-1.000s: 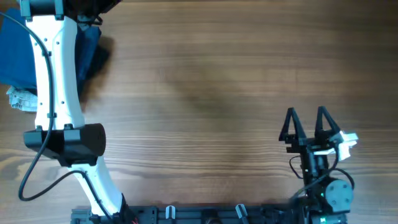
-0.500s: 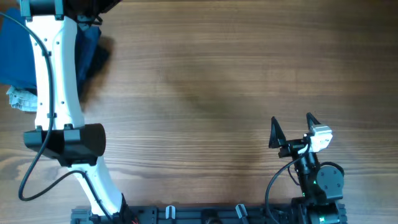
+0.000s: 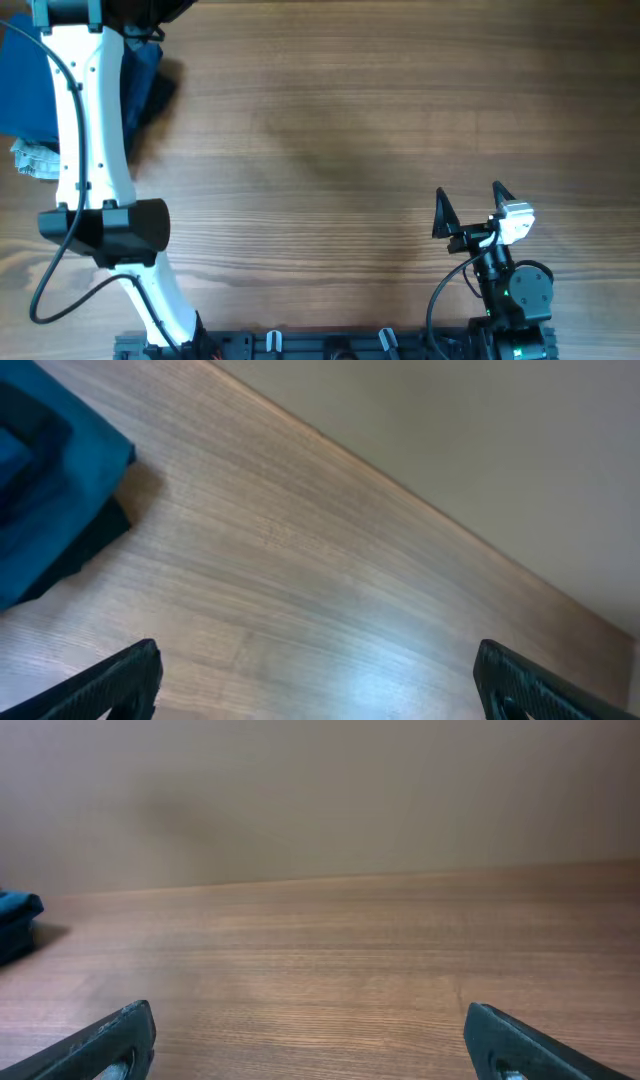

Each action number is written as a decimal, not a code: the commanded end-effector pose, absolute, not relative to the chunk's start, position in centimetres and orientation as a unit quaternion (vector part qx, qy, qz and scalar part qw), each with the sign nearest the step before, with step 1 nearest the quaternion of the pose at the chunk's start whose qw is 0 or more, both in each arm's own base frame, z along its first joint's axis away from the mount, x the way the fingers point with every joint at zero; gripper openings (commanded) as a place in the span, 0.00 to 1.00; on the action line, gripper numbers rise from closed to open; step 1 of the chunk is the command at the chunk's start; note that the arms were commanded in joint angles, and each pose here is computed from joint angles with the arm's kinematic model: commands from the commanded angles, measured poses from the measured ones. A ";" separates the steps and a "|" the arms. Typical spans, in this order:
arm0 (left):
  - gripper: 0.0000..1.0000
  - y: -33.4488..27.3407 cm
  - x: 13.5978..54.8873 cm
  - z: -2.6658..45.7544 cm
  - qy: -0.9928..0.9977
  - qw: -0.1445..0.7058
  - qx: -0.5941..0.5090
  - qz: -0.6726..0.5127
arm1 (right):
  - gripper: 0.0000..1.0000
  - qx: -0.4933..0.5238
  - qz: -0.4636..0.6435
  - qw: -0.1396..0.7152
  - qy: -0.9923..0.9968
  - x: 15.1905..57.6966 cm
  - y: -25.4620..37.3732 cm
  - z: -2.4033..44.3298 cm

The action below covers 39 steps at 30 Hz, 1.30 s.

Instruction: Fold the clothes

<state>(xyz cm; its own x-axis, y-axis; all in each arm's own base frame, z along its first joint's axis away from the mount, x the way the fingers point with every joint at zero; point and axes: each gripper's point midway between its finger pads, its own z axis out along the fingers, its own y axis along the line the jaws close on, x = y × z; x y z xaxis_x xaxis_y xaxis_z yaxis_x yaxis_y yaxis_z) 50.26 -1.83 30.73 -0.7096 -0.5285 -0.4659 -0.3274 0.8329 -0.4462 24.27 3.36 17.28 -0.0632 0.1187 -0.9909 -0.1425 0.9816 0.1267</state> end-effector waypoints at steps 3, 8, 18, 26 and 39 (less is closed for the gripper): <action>1.00 -1.8 43.3 41.7 0.870 0.404 -0.216 -0.184 | 1.00 -0.018 0.093 0.686 0.721 24.2 3.6 17.3; 1.00 -0.8 35.5 43.9 0.852 0.443 -0.225 -0.162 | 1.00 -0.018 0.093 0.686 0.721 24.2 3.6 17.3; 1.00 -0.9 30.4 22.6 0.796 0.538 -0.205 -0.185 | 1.00 -0.018 0.093 0.686 0.721 24.2 3.6 17.3; 1.00 -1.3 27.7 17.9 0.730 0.648 -0.130 -0.172 | 1.00 -0.018 0.093 0.686 0.721 24.2 3.6 17.3; 1.00 -2.1 25.6 13.6 0.762 0.633 -0.059 -0.124 | 1.00 -0.018 0.093 0.686 0.721 24.2 3.6 17.3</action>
